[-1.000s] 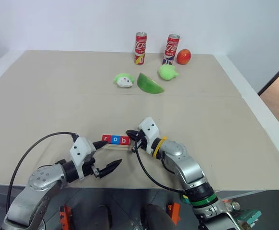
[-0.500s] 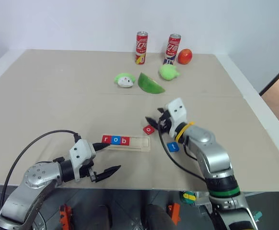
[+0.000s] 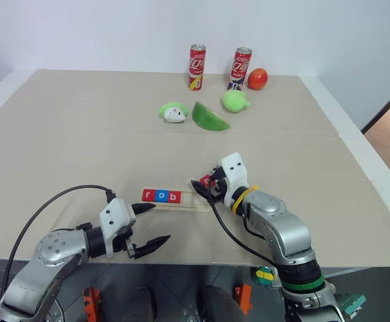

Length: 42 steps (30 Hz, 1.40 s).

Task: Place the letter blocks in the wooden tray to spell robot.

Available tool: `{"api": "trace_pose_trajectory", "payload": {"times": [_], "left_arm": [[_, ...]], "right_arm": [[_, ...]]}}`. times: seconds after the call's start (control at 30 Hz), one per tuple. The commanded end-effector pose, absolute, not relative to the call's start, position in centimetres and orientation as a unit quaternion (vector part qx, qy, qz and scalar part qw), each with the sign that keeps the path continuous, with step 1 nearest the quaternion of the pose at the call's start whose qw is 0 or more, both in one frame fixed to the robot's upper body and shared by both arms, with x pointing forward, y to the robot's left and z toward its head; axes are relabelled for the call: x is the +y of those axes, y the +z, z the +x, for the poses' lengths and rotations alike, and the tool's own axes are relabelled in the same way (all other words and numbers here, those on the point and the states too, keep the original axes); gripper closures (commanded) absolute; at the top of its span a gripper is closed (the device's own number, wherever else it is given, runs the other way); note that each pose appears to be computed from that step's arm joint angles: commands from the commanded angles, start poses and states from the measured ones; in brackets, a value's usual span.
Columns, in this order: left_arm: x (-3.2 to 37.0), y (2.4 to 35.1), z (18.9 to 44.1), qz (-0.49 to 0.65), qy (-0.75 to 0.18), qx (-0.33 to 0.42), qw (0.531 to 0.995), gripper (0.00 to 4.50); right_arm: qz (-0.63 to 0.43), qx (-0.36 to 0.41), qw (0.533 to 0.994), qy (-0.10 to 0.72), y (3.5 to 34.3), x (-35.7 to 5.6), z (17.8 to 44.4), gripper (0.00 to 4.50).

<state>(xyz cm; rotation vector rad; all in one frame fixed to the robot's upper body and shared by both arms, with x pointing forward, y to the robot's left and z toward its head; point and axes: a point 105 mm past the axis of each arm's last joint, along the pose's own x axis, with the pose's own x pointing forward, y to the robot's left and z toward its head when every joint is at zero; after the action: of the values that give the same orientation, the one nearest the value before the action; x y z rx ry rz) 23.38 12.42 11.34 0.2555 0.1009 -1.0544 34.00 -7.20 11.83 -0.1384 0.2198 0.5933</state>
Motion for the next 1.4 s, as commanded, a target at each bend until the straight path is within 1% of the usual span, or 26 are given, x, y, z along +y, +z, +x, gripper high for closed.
{"api": "trace_pose_trajectory", "payload": {"times": [0.03,0.23,0.27,0.3,0.4,0.47,0.5,0.7,0.87,0.9,0.97,1.07,1.17,1.3,1.4], "left_arm": [[12.0,12.3,23.0,0.135,-0.507,0.028,0.851,0.0],[12.0,12.3,23.0,0.134,-0.503,0.029,0.853,0.0],[12.0,12.3,23.0,0.134,-0.503,0.029,0.854,0.0],[12.0,12.3,23.1,0.134,-0.502,0.029,0.854,0.0],[12.0,12.3,23.1,0.133,-0.502,0.03,0.854,0.0],[12.0,12.3,23.0,0.133,-0.502,0.031,0.854,0.0],[11.9,12.2,23.0,0.133,-0.502,0.031,0.854,0.0],[11.8,12.2,23.2,0.132,-0.5,0.031,0.855,0.0],[11.6,12.1,23.2,0.131,-0.501,0.031,0.855,0.0],[11.6,12.2,23.3,0.131,-0.5,0.029,0.856,0.0],[11.7,12.5,23.7,0.136,-0.489,0.016,0.861,0.0],[11.6,12.8,24.1,0.148,-0.478,-0.003,0.866,0.0],[11.7,12.8,24.4,0.156,-0.473,-0.008,0.867,0.0],[11.6,12.9,24.8,0.157,-0.477,-0.01,0.865,0.0],[11.5,12.8,24.9,0.16,-0.485,-0.008,0.86,0.0]], "right_arm": [[-0.055,0.113,0.952,0.281,11.6,-7.6,34.0,0.21],[-0.049,0.125,0.953,0.273,11.0,-7.6,34.2,0.21],[-0.047,0.125,0.953,0.272,11.0,-7.6,34.3,0.76],[-0.044,0.124,0.954,0.27,11.1,-7.6,34.4,0.97],[-0.041,0.12,0.956,0.266,11.4,-7.5,34.6,2.12],[-0.042,0.12,0.956,0.266,11.5,-7.5,34.7,2.78],[-0.044,0.12,0.955,0.266,11.4,-7.5,34.7,3.03],[-0.054,0.109,0.957,0.262,11.8,-7.7,34.8,3.03],[-0.053,0.066,0.967,0.242,14.6,-8.6,34.9,3.03],[-0.051,0.059,0.97,0.23,15.2,-9.0,34.7,3.03],[-0.056,0.055,0.977,0.199,15.8,-10.3,33.3,3.03],[-0.066,0.08,0.982,0.158,15.0,-11.5,31.5,3.03],[-0.049,0.108,0.982,0.145,14.1,-12.0,29.9,3.03],[-0.039,0.112,0.986,0.119,13.9,-12.8,30.1,3.03],[-0.029,0.106,0.987,0.12,14.1,-12.4,30.6,3.03]]}}
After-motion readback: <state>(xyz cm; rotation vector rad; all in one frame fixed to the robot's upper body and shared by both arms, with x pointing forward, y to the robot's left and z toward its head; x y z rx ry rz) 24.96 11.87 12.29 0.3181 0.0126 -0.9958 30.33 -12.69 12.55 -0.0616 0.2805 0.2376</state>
